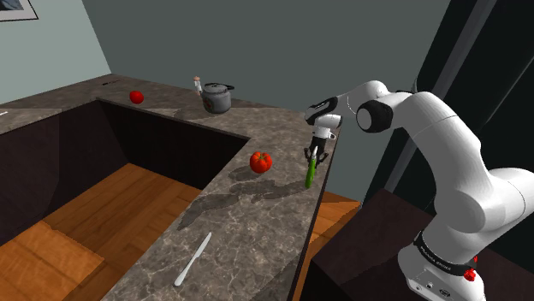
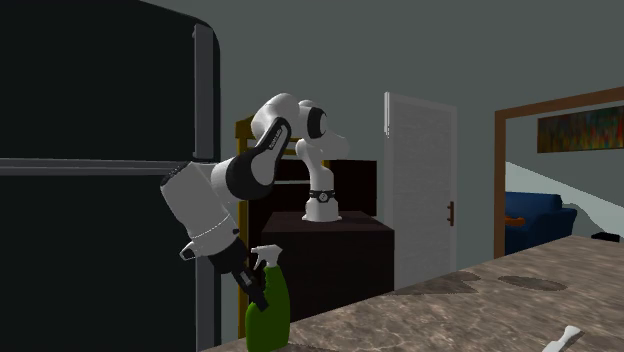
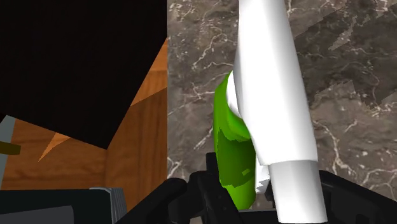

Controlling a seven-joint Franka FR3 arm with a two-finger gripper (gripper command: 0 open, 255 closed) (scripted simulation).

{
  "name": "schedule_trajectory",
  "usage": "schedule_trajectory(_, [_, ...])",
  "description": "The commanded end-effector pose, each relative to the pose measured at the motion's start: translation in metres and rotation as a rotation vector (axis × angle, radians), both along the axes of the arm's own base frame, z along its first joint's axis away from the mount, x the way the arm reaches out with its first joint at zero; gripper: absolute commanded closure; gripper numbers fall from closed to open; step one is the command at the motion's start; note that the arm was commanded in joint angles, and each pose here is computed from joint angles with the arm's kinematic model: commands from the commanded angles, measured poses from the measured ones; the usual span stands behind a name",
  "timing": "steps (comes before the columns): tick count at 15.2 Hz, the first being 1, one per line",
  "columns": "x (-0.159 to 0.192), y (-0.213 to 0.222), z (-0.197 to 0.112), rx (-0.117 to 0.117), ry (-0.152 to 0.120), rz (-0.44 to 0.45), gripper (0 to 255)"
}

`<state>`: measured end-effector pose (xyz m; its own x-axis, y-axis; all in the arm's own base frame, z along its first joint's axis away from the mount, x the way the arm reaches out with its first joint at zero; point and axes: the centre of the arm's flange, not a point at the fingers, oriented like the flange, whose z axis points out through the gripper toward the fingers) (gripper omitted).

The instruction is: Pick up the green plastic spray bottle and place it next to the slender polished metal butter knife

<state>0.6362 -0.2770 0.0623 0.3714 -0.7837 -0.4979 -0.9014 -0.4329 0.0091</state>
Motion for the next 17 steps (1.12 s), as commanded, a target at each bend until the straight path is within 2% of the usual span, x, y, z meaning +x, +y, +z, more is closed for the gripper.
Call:
schedule_trajectory(1, [0.0,0.0,0.0,0.0,0.001,0.0,255])
schedule_trajectory(17, [0.0,0.0,0.079,0.0,0.001,0.0,255])
